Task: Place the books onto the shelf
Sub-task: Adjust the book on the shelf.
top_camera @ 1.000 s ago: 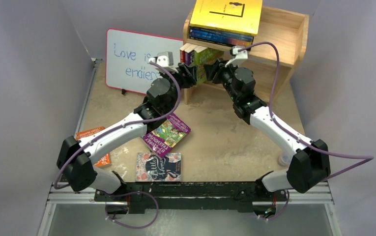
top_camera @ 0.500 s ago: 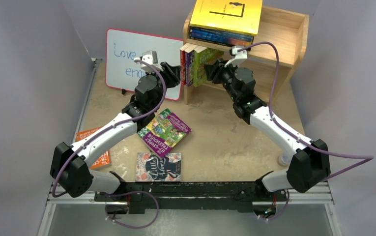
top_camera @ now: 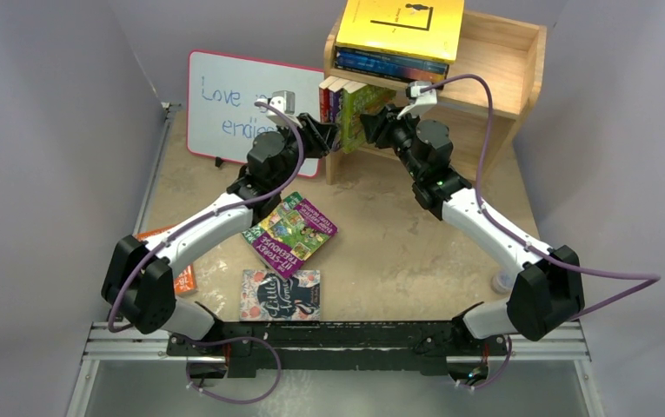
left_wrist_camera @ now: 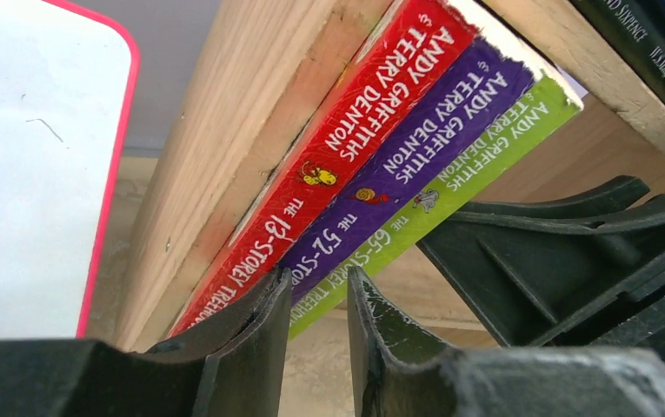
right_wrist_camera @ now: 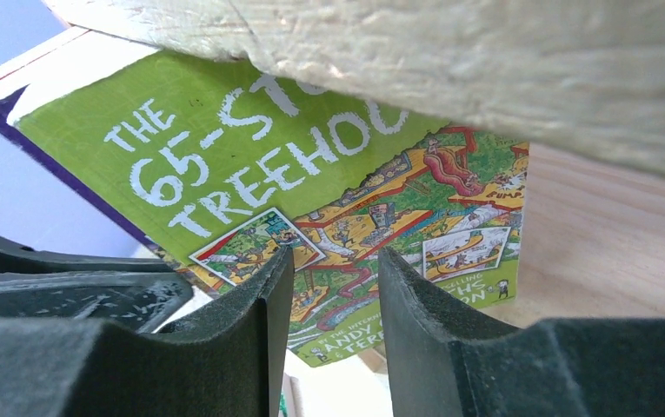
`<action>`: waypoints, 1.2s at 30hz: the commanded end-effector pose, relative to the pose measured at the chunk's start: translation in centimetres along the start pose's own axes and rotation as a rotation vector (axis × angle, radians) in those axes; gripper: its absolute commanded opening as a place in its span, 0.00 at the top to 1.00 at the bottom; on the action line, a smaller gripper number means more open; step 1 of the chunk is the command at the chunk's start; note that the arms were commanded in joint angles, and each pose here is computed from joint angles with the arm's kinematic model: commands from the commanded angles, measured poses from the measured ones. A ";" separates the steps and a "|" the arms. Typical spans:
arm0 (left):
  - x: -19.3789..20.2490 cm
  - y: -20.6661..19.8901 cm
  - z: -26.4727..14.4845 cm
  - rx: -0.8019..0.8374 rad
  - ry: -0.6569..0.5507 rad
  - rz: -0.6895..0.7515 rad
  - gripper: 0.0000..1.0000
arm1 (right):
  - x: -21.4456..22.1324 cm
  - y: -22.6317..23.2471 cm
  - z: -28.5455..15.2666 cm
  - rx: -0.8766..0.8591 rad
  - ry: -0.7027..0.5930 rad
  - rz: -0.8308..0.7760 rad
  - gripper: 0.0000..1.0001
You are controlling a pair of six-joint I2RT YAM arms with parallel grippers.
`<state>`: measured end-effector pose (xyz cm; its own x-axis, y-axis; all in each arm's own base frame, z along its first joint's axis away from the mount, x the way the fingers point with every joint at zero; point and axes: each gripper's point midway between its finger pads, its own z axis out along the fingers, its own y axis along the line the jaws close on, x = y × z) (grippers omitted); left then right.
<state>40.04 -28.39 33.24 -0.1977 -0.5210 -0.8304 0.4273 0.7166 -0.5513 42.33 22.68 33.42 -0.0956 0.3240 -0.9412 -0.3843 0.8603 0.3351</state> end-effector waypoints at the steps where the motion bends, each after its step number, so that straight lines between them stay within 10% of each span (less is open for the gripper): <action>1: -2.2 -1.8 1.5 0.069 -0.062 -0.014 0.72 | -3.1 1.1 -0.4 -0.045 -0.097 -0.010 0.58; 20: -0.6 -2.4 3.2 0.135 -0.051 -0.007 0.77 | -2.8 0.9 0.5 -0.037 -0.092 -0.032 0.56; 36: -4.1 -0.8 -3.1 -0.014 0.003 0.081 0.58 | -3.2 0.5 0.3 -0.018 -0.101 -0.042 0.54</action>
<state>38.06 -28.76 35.21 -0.2363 -0.4787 -0.8456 0.4987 0.6871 -0.5284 42.44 22.57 33.59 -0.0752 0.3006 -0.9508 -0.3919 0.8679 0.3053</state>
